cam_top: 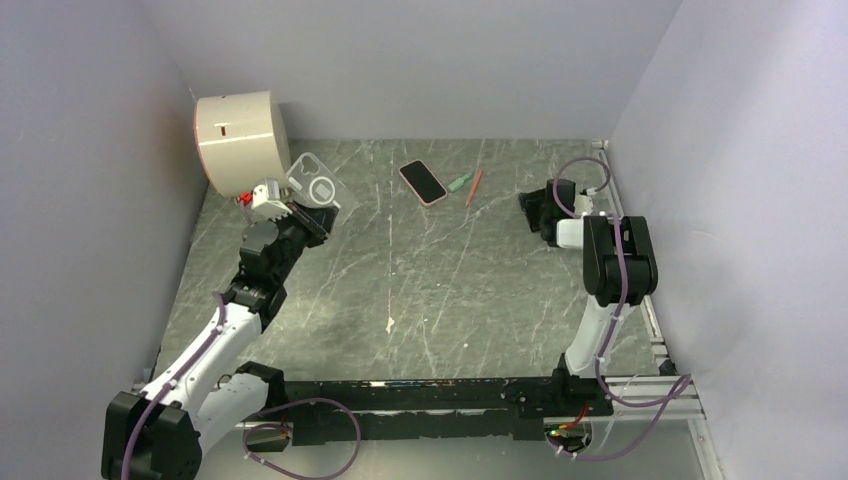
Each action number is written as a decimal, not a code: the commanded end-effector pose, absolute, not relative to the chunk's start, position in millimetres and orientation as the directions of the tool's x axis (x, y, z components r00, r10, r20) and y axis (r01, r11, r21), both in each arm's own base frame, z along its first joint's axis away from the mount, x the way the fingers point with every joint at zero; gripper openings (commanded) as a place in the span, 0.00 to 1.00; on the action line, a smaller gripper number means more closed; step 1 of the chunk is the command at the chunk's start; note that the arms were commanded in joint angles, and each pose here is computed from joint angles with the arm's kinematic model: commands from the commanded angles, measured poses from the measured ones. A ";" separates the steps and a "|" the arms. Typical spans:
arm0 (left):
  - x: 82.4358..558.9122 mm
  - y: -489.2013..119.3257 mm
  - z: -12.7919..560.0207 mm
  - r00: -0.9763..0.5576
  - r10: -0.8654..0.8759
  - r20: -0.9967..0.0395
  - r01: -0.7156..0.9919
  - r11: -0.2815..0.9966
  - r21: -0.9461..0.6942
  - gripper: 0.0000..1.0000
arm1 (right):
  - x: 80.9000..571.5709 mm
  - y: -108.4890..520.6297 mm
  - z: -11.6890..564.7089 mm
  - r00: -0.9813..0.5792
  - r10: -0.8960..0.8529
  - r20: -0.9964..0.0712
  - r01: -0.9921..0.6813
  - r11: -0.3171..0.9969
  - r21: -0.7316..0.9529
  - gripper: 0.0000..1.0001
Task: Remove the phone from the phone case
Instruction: Place the phone at the center of the board, then place the phone case at the center of the board, then adjust the phone case at the center of the board.
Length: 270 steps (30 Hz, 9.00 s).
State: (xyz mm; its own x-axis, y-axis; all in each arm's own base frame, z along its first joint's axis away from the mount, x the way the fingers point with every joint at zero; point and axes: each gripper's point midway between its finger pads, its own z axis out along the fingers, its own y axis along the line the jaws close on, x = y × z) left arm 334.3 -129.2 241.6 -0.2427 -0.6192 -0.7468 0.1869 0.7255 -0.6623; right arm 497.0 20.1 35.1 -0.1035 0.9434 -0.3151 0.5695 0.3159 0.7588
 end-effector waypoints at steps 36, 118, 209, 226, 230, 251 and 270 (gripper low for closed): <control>321.0 -217.5 289.4 -0.492 -0.378 -0.784 0.600 0.506 -0.620 0.03 | 360.7 212.0 233.2 -0.415 0.254 -0.873 -0.671 0.562 0.483 0.69; 332.0 -111.3 284.9 -0.238 -0.411 -0.880 0.123 0.886 -0.447 0.94 | 384.4 -3.0 130.3 -0.147 0.920 -0.365 0.434 0.391 0.812 0.00; 331.3 -116.4 285.6 -0.229 -0.407 -0.884 0.162 0.880 -0.447 0.94 | 501.3 124.3 117.2 -0.530 0.142 -0.836 -0.064 0.976 0.207 0.99; 331.6 -116.1 285.4 -0.227 -0.405 -0.885 0.161 0.881 -0.445 0.94 | 532.4 99.1 51.2 -0.672 0.180 -0.718 0.058 0.980 0.191 0.99; 332.4 -116.8 284.8 -0.229 -0.406 -0.885 0.162 0.880 -0.446 0.94 | 528.7 88.8 41.0 -0.695 0.200 -0.690 0.078 0.976 0.204 0.99; 331.5 -118.5 286.0 -0.231 -0.413 -0.881 0.171 0.874 -0.455 0.94 | 513.4 64.9 48.6 -0.694 0.233 -0.682 0.119 0.970 0.211 0.99; 333.2 -116.3 283.0 -0.236 -0.414 -0.879 0.151 0.878 -0.454 0.94 | 542.1 207.6 117.6 -0.504 -0.076 -0.860 -0.363 0.923 0.131 0.99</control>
State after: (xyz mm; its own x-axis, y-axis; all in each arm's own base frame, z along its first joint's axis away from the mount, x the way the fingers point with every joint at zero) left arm 329.7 -115.9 275.7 -0.2625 -0.4069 -0.8749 0.1408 0.8809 -0.4519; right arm 513.7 168.8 71.6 -0.6455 -0.0132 -0.7636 -0.2442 0.9509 0.1900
